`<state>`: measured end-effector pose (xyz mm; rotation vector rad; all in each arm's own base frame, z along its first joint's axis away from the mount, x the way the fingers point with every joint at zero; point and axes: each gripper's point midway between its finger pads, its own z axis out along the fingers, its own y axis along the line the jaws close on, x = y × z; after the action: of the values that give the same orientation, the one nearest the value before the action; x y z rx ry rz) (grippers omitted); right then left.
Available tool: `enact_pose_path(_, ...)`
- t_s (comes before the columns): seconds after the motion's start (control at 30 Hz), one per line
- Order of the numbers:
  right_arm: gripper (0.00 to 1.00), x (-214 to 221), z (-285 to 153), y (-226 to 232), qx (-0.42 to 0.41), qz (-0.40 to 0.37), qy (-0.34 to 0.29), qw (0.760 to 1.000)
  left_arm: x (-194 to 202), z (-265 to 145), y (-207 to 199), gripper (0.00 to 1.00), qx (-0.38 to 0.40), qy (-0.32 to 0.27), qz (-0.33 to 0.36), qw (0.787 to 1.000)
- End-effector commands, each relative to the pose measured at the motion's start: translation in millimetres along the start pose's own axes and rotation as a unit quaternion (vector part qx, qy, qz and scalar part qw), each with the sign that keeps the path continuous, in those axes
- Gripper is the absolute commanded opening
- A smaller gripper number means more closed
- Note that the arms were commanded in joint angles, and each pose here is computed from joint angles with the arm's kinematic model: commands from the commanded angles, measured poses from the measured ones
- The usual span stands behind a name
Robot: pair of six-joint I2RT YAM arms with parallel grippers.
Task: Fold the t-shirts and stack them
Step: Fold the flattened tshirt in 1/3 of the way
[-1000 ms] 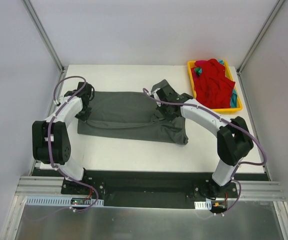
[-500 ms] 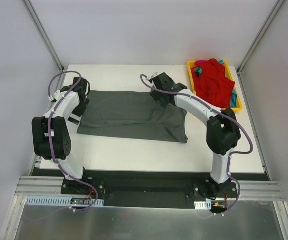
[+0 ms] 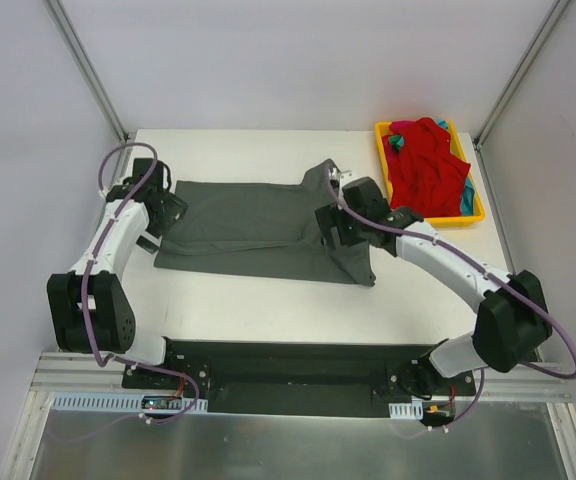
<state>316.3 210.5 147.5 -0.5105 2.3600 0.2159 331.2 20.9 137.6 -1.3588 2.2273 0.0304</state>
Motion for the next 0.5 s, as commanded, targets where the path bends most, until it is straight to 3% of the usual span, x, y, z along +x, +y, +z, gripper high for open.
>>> enact_pose_path(0.0, 0.96, 36.4, 16.7, 50.8, -0.132, 0.059, 0.03, 0.989, 42.9, 16.8, 16.5, 0.99, 0.001, 0.079, 0.057, 0.995)
enact_pose_path(0.27, 0.96, 91.3, 50.3, 29.4, -0.061, 0.056, 0.119, 0.989, 46.4, 39.0, 25.0, 0.98, -0.03, 0.074, 0.067, 0.995)
enact_pose_path(0.47, 0.96, 117.0, 59.4, 23.4, -0.046, 0.053, 0.152, 0.986, 44.5, 52.6, 41.6, 0.87, -0.073, 0.057, 0.073, 0.993)
